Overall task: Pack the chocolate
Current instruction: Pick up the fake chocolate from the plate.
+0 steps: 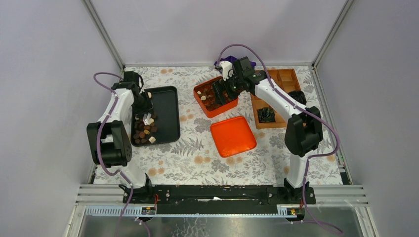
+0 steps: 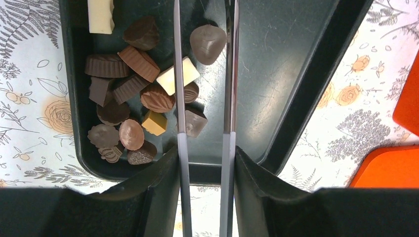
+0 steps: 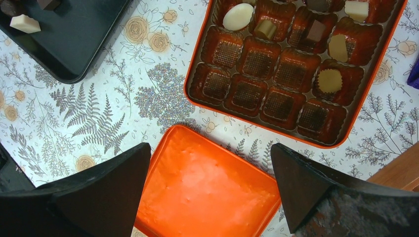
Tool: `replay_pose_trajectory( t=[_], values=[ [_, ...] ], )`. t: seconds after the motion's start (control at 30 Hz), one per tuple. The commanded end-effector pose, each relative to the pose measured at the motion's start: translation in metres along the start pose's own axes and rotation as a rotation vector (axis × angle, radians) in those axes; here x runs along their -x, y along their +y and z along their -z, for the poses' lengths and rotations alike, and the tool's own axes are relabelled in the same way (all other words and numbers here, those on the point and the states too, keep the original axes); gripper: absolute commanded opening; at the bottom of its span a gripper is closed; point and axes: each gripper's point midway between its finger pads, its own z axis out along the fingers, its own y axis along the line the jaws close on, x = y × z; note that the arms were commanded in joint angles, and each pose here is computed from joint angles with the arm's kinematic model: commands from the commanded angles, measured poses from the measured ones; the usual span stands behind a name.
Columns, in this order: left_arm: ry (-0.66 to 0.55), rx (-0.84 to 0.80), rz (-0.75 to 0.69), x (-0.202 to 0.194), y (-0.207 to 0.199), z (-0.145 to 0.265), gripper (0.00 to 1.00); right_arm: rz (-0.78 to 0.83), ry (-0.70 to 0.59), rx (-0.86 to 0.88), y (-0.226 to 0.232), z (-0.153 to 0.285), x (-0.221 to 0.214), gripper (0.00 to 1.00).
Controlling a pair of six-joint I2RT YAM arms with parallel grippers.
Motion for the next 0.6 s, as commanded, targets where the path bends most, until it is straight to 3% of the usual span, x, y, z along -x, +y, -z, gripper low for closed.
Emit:
replay_pose_trajectory(
  t=[0.0,0.57],
  values=[
    [0.004,-0.060,-0.071,0.006,-0.007,0.009,0.45,0.008,-0.018,0.011,0.003,0.002,0.006,1.00],
    [0.024,-0.116,-0.165,0.007,-0.015,0.021,0.48,0.003,-0.017,0.021,0.005,0.001,0.005,1.00]
  ],
)
